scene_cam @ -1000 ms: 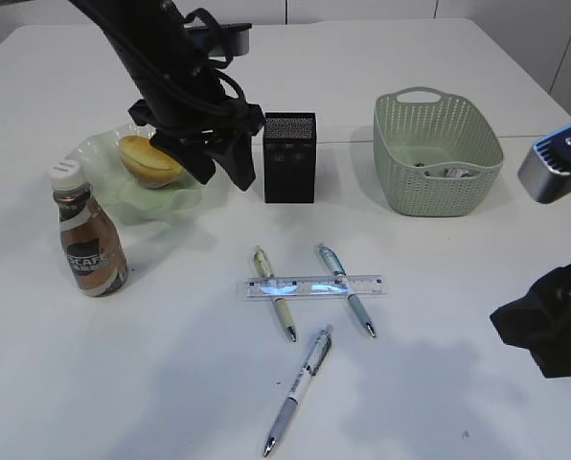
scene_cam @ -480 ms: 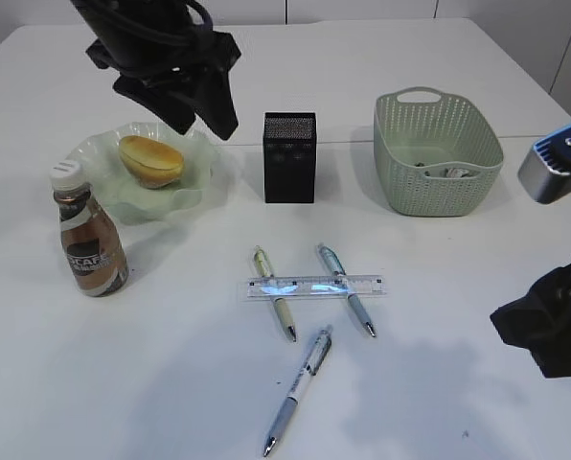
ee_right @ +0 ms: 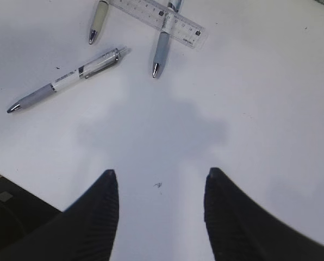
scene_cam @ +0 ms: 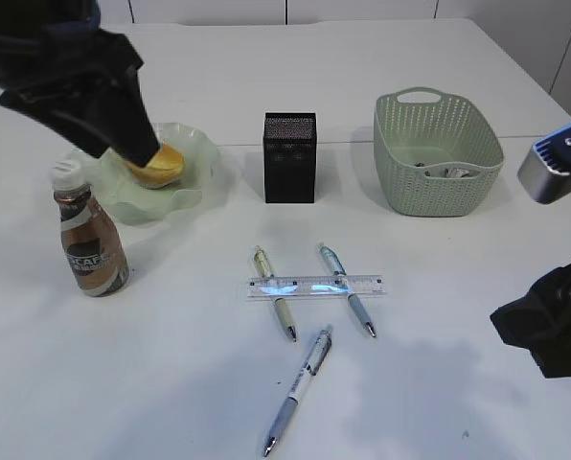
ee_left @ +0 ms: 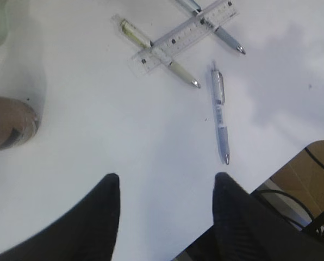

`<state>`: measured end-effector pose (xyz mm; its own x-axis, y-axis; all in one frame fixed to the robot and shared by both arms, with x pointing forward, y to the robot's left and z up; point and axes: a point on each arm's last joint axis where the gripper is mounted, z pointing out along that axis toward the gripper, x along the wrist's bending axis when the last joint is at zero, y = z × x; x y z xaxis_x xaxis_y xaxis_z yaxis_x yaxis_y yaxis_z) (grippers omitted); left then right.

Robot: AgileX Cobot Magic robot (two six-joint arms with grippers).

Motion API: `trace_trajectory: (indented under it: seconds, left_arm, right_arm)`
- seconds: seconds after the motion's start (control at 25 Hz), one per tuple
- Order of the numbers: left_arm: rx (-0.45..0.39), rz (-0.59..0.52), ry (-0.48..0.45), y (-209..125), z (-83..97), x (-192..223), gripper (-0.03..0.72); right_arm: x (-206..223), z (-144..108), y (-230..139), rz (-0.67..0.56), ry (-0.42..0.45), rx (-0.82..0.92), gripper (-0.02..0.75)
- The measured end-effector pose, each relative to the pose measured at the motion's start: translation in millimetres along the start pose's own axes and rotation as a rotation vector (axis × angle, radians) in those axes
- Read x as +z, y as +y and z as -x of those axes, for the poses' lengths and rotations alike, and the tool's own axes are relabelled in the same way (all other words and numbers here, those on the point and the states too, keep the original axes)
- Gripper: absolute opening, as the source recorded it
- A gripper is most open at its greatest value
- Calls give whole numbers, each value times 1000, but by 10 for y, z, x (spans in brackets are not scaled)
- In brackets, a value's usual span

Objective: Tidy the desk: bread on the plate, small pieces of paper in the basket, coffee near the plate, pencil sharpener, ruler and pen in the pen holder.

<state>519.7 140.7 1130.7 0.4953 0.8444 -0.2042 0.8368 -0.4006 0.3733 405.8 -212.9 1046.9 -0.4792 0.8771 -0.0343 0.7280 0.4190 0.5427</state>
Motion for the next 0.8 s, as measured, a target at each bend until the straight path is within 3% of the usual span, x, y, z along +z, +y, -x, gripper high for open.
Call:
trace_trajectory:
  seconds: [0.48,0.8]
  left_arm:
    - [-30,-192,29,-663,-94,274,384]
    - [-39,-296,54,-906,-166,479,384]
  right_arm:
    - [0,0,0,0,0,0,406]
    - [0,0,-15,-17,0,-33,406]
